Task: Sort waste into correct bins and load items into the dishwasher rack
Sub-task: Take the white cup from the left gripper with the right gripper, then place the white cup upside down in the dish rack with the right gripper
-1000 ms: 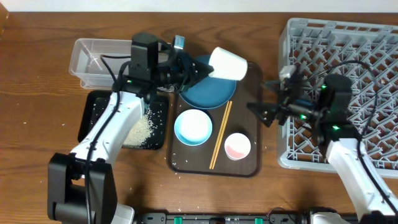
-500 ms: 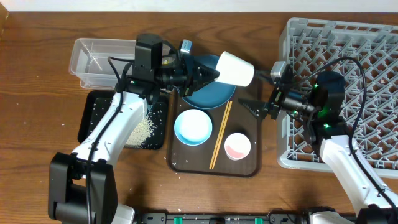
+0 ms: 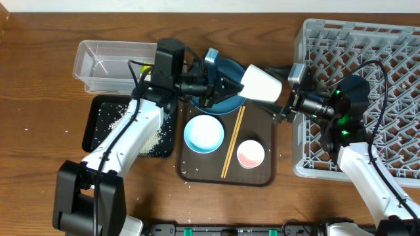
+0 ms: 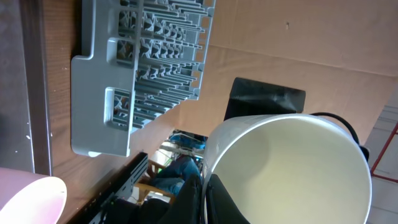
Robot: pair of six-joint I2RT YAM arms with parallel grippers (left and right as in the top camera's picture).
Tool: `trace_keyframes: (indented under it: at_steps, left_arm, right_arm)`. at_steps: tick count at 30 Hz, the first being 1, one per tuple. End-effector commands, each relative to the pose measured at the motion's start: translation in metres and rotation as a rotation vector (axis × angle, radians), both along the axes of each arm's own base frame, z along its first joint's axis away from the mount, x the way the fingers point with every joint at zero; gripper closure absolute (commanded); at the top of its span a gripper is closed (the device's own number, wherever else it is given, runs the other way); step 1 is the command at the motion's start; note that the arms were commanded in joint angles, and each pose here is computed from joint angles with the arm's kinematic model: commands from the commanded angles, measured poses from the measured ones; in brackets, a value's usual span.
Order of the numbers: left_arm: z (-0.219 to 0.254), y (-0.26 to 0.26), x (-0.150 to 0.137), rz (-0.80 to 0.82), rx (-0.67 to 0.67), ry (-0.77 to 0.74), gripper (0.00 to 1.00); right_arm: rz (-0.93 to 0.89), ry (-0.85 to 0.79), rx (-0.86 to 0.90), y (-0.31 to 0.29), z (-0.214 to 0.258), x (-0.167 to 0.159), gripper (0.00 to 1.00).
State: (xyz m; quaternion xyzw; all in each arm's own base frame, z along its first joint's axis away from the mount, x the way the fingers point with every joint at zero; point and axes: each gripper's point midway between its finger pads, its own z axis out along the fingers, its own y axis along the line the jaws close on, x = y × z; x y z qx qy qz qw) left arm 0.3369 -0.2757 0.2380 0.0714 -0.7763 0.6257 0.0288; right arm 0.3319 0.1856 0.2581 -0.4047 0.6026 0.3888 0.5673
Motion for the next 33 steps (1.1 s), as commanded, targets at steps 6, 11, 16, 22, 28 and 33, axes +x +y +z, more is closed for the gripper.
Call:
trace_keyframes:
  at_steps: [6,11,16,22,28,33]
  left_arm:
    - [0.005,0.0,0.0,-0.012,-0.011,-0.015,0.94]
    - [0.003,0.0,0.002,-0.025,0.005,-0.145,0.86]
    - [-0.018,0.007,0.012,-0.009,0.119,-0.347,0.74]
    - [-0.061,0.037,0.023,0.06,0.398,-0.409,0.72]
    - [-0.062,0.086,0.023,0.147,0.651,-0.472,0.72]
    - [-0.046,0.129,0.017,0.256,0.829,-0.497,0.72]
  right_arm:
    - [0.05,0.029,-0.001,0.005,-0.001,-0.007,0.38]
    - [0.037,0.092,-0.007,0.003,-0.011,-0.006,0.41]
    - [-0.082,0.224,-0.021,-0.006,-0.029,0.008,0.62]
    - [-0.397,0.379,-0.083,-0.048,-0.063,0.039,0.87]
    - [-0.67,0.457,-0.11,-0.111,-0.054,0.049,0.99]
    - [-1.003,0.566,-0.181,-0.186,-0.033,0.045,0.99]
